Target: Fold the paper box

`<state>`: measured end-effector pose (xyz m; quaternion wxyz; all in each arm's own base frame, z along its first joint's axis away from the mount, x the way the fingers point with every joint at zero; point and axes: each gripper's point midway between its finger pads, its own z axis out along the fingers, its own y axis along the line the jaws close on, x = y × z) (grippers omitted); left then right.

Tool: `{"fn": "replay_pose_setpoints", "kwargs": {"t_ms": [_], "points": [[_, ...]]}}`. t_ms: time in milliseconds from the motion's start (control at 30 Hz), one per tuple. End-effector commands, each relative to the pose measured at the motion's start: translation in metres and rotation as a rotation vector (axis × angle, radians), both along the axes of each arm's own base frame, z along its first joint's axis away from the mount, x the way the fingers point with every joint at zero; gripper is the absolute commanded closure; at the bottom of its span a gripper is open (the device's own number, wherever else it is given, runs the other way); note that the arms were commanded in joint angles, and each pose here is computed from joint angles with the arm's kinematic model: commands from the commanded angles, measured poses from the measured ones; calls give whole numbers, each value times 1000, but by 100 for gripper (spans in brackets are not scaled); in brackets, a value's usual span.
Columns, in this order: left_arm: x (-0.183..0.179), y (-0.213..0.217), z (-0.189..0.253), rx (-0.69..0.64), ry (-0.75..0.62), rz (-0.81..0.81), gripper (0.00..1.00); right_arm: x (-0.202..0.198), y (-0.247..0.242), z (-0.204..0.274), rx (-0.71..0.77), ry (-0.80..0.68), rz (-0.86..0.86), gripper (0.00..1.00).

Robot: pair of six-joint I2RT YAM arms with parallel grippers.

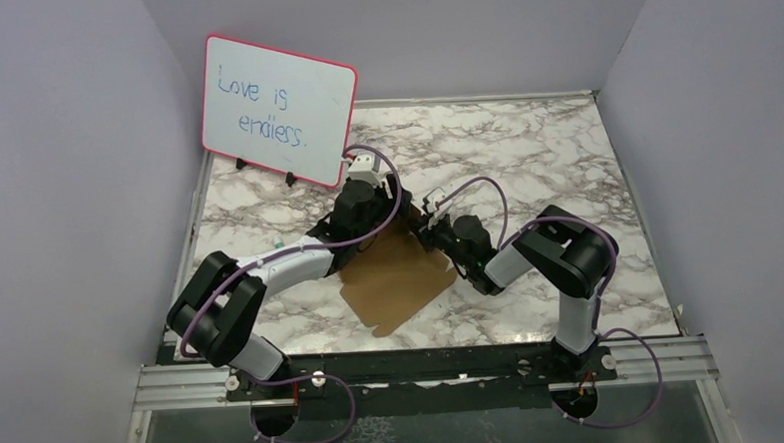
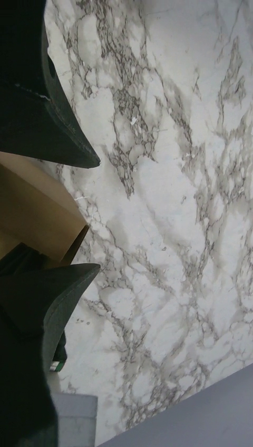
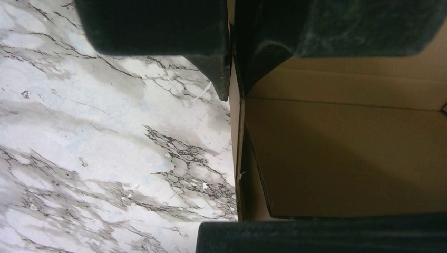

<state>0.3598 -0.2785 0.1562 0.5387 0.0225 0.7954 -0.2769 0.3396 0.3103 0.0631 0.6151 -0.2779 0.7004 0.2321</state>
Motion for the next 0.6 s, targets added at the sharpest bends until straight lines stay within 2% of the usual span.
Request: {"fn": "replay_pose_setpoints", "kwargs": {"t_ms": [0,267,567], "points": [[15,5,1,9,-22,66,34,-9,2,-20,-37,45,41,93],[11,-3,-13,25,4,25,35,-8,5,-22,-34,53,49,93],[8,3,-27,70,8,50,37,-8,8,-15,-23,51,60,92]]}}
